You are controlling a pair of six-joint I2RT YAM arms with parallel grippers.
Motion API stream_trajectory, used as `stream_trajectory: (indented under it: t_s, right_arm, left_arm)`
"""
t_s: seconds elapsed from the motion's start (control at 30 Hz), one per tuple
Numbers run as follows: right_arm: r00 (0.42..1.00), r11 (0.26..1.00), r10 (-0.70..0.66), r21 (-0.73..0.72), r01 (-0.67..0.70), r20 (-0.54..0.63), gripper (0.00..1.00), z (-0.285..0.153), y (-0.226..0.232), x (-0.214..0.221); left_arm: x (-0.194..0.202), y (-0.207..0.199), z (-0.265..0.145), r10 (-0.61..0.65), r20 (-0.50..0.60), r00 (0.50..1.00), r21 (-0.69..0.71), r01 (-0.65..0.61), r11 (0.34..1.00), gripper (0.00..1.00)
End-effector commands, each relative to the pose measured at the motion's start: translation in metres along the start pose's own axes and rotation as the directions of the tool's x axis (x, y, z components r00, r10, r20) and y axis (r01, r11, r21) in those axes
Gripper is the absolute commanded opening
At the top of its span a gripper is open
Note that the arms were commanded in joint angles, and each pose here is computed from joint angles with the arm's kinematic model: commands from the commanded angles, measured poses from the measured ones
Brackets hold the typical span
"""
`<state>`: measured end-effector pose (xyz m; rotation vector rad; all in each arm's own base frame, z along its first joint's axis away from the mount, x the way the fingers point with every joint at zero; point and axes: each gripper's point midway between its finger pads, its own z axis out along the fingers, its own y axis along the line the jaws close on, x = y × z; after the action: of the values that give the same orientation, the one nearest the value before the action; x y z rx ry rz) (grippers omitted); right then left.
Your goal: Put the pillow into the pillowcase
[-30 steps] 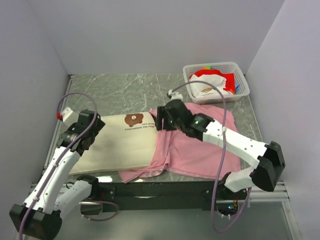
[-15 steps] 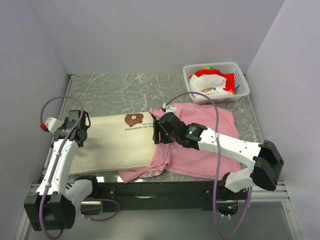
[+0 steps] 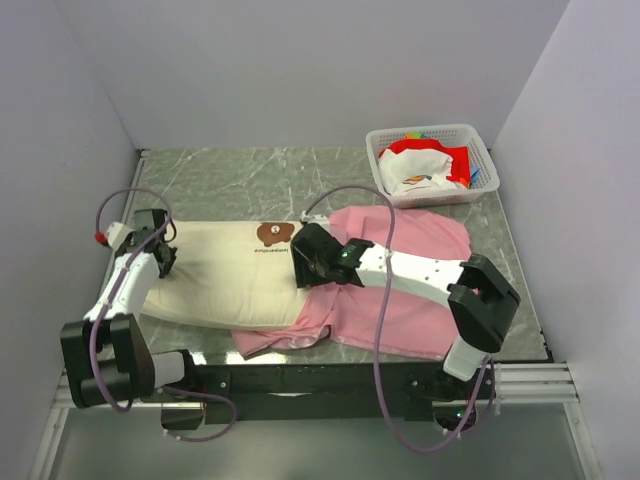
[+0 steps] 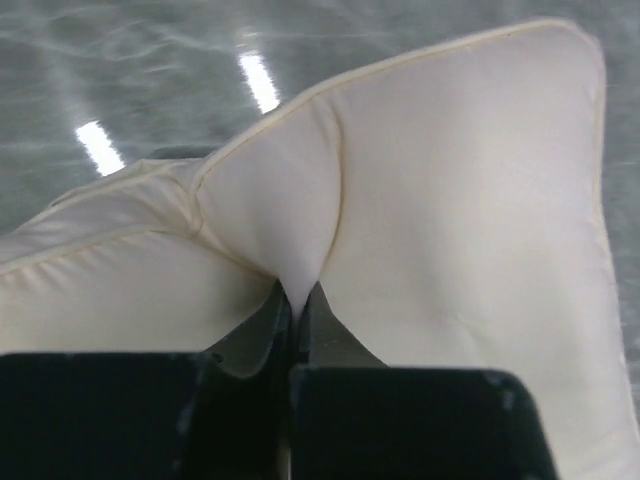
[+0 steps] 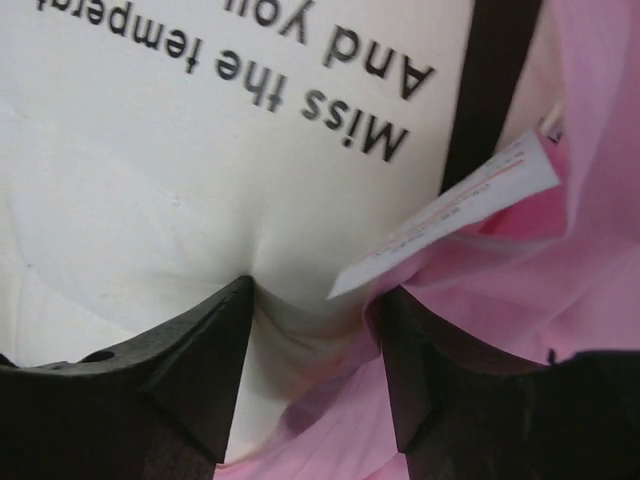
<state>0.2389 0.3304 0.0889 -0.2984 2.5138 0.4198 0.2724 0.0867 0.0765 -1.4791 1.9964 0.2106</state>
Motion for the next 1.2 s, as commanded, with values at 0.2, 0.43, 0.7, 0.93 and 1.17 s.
stream_trajectory:
  t_s: [0.2,0.43,0.7,0.93,1.17]
  right_arm:
    - [0.994,0.999,0.031,-0.023,-0.029,0.108,0.5,-0.02,0.004,-0.057]
    - [0.997,0.999,0.047,-0.015,-0.046,0.063,0.45,-0.024,-0.011,-0.028]
    - [0.997,0.998,0.056,0.002,-0.056,0.057,0.48,-0.042,-0.026,-0.009]
    - [0.995,0.997,0.071,0.038,-0.074,0.069,0.49,-0.052,-0.036,-0.008]
    - [0.997,0.997,0.067,0.039,-0.069,0.044,0.27,-0.056,-0.038,0.0]
  left_arm:
    - [0.027,-0.098,-0.018,0.089,-0.128,0.988,0.291,-0.049,0.955,0.01]
    - [0.034,-0.094,-0.029,0.081,-0.151,0.985,0.348,-0.024,0.937,0.01]
    - [0.027,-0.096,-0.041,0.085,-0.13,0.988,0.381,-0.03,0.924,0.01]
    - [0.029,-0.094,-0.044,0.088,-0.135,0.987,0.395,-0.027,0.918,0.01]
    - [0.031,-0.092,-0.049,0.089,-0.142,0.986,0.415,-0.022,0.909,0.01]
